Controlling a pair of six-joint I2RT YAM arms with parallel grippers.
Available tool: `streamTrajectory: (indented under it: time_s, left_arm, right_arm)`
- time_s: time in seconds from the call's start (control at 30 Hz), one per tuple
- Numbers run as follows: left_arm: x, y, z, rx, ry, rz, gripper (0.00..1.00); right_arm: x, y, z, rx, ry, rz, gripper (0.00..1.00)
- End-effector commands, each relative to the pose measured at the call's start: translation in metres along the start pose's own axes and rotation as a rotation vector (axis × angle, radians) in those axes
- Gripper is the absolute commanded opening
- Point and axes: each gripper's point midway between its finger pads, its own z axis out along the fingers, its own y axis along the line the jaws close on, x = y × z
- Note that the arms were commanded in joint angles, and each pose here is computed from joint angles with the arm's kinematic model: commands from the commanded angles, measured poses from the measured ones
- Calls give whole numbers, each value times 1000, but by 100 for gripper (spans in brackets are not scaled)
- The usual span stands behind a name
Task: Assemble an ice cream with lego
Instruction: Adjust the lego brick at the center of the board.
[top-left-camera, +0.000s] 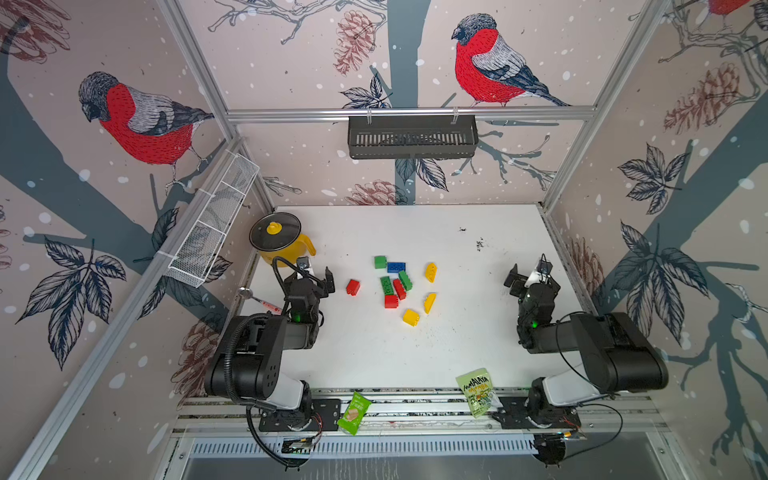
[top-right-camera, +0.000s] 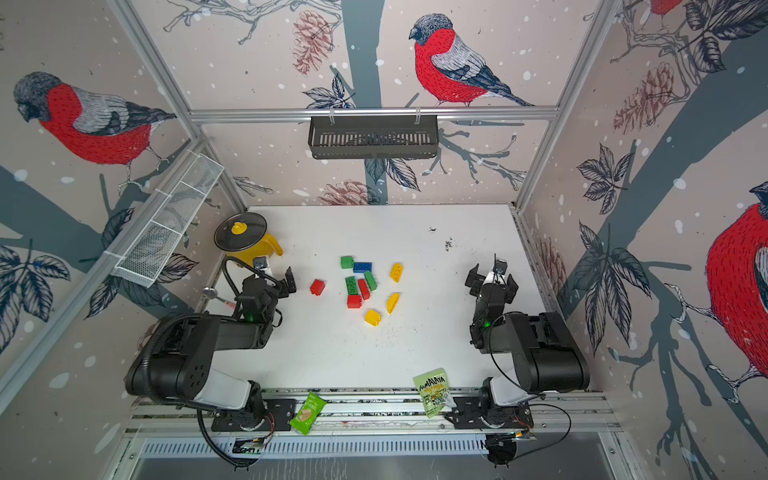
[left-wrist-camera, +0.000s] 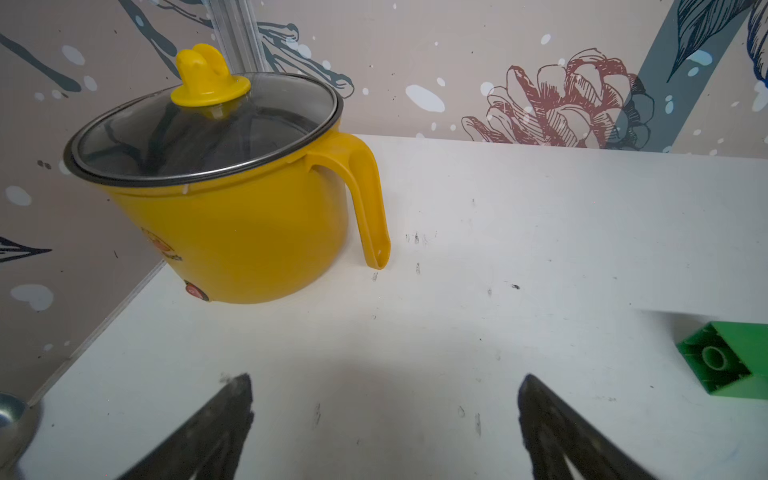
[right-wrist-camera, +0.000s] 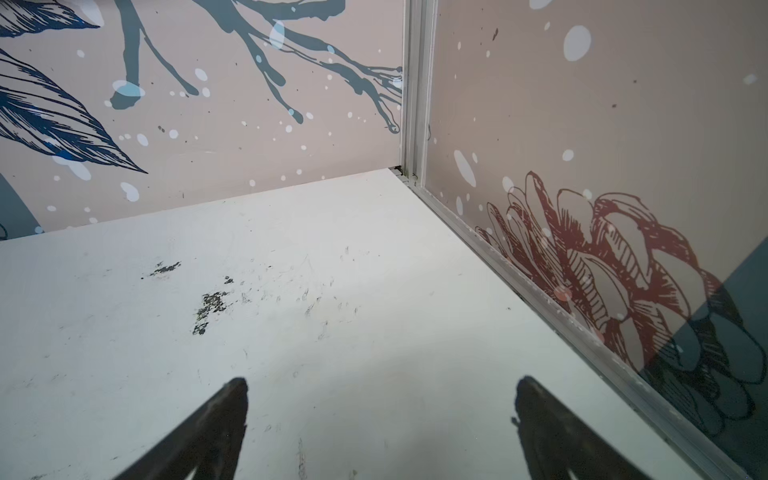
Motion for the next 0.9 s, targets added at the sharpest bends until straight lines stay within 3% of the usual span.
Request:
streamTrajectory:
  time_s: [0.0, 0.87]
  left_arm:
    - [-18, -1, 0, 7, -68, -8, 98]
    - [-17, -1, 0, 10, -66, -8, 98]
  right_arm:
    - [-8, 1, 0, -6, -29, 0, 99]
    - [-8, 1, 1, -19, -27, 4, 99]
